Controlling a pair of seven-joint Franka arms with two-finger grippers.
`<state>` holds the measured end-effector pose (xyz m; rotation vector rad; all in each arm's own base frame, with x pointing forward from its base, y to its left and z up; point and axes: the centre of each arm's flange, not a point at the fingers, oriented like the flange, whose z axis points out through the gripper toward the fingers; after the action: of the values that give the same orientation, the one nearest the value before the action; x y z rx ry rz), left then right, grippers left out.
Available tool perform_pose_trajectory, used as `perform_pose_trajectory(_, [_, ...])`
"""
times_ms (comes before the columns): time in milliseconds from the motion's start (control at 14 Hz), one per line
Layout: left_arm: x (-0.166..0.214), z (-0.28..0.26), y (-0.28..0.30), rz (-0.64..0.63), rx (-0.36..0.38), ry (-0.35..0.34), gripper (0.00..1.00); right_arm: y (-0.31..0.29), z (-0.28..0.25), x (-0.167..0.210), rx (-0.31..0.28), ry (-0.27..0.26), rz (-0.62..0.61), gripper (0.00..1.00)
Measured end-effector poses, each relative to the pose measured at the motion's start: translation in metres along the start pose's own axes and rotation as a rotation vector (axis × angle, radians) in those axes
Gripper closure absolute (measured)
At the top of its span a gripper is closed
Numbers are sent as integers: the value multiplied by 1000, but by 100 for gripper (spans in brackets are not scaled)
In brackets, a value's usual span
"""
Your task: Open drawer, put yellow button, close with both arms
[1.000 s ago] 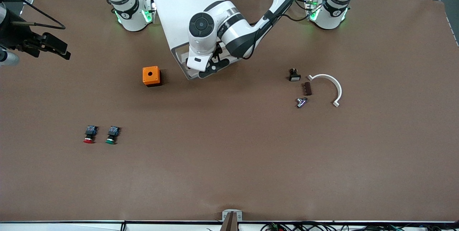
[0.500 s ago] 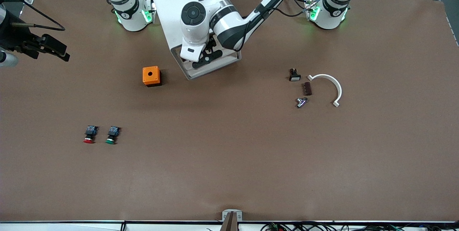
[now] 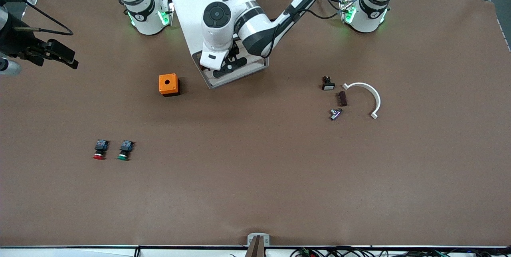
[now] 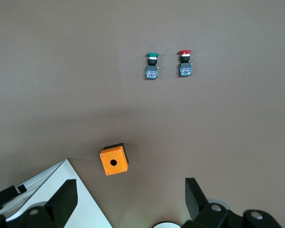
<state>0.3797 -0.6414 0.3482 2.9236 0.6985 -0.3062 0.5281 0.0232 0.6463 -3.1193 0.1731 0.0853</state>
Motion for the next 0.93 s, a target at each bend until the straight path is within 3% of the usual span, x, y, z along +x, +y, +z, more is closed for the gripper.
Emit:
perform_pose_trajectory(500, [197,-63,-39,166,-72,55,0,44,-4,6,4,19,-25,0])
perform_pose_trajectory(714, [261,-82,-68,218,-40,133,0,44,-6,6,4,24,-24,0])
perform_pose_trajectory(929, [314,-112,-104,239,-12,149,0,45,-8,6,4,30,-22,0])
